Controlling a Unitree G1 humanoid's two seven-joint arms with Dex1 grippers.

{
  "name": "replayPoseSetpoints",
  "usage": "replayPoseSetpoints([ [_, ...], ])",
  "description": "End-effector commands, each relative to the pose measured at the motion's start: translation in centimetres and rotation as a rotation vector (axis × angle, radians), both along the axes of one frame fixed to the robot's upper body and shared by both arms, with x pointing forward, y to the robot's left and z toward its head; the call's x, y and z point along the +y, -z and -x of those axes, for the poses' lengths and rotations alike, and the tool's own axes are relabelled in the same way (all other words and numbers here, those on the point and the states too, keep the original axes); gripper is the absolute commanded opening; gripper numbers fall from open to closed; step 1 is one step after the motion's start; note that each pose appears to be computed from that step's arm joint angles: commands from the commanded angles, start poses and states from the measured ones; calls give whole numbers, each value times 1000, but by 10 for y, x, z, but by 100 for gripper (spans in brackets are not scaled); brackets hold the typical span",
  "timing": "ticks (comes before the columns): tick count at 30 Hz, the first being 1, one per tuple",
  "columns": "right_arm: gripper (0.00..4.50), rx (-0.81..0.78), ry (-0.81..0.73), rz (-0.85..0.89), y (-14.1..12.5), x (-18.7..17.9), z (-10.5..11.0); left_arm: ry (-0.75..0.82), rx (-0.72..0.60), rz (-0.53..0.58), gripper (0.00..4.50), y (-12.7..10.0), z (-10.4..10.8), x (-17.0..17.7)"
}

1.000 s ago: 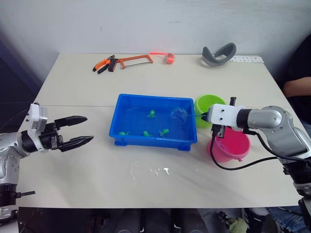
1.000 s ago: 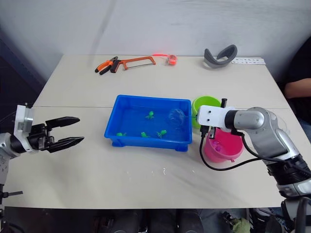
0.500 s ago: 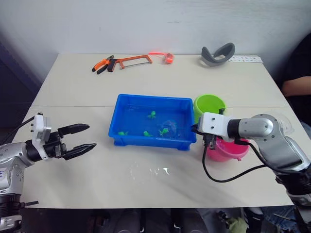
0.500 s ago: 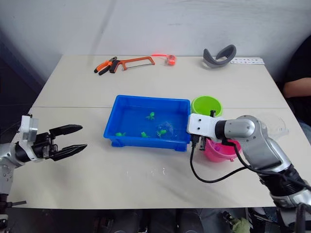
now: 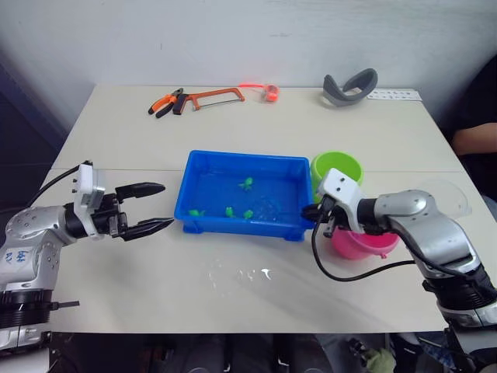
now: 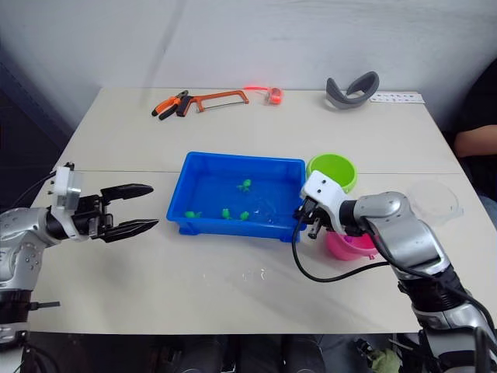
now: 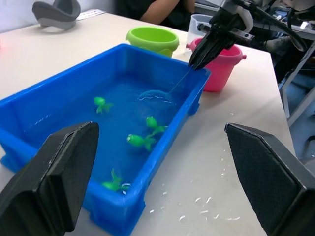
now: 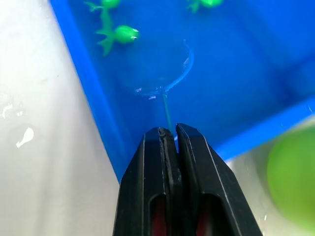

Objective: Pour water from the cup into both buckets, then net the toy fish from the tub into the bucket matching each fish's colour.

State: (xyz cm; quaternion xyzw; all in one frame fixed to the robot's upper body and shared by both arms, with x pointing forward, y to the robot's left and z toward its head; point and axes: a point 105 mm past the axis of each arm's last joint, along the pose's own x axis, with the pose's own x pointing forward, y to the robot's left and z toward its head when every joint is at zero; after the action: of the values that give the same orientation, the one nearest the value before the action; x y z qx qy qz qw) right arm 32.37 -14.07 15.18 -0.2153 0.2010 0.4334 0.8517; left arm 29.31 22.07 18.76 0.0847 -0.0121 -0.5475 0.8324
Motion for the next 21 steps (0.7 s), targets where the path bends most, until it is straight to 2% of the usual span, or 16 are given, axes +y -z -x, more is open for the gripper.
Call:
replayPoseSetpoints([
  [1,0,31,20,-86,-13,0,2,35,-22,-28,445,-8,-3,-8],
  [4,0,29,13,-68,-11,-1,2,55,-17,-43,445,-12,-6,-8],
  [7,0,-25,-3,-25,-13,0,-2,67,-24,-95,445,-11,-7,-3],
  [10,0,-84,-36,29,-12,5,-6,61,-19,-102,445,-10,-9,2],
  [21,0,-83,-134,-21,-7,44,-4,94,8,-154,445,-7,-11,11],
])
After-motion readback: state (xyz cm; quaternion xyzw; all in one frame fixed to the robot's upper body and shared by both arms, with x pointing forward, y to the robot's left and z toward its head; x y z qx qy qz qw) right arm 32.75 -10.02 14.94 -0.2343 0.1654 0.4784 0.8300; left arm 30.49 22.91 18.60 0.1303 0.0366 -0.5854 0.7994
